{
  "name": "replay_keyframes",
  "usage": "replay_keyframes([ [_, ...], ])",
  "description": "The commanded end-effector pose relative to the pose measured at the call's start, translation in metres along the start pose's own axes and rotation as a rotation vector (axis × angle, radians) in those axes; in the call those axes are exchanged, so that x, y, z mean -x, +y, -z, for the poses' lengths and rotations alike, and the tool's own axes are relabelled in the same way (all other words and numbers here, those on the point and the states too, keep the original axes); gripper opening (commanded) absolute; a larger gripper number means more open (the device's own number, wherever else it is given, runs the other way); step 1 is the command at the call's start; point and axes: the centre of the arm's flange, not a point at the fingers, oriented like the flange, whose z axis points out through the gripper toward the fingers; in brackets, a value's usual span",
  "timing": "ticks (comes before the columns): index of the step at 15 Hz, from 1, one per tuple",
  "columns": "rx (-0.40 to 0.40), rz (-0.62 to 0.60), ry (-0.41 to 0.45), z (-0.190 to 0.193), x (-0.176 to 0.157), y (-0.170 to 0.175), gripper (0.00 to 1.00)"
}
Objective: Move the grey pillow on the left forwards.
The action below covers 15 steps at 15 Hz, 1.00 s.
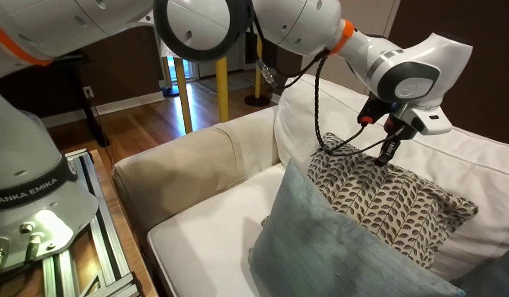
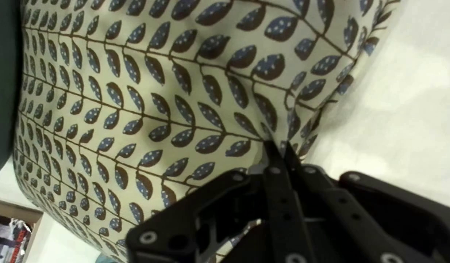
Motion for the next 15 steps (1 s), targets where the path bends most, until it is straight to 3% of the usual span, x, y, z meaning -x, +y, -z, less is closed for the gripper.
replay_keyframes([
  [1, -0.048, -0.059, 0.026, 0.029, 0.023, 0.027, 0.01],
  [10, -0.215, -0.121, 0.075, 0.08, 0.035, 0.066, 0.01],
  [15, -0.343, -0.051, 0.191, 0.101, 0.049, 0.078, 0.01],
])
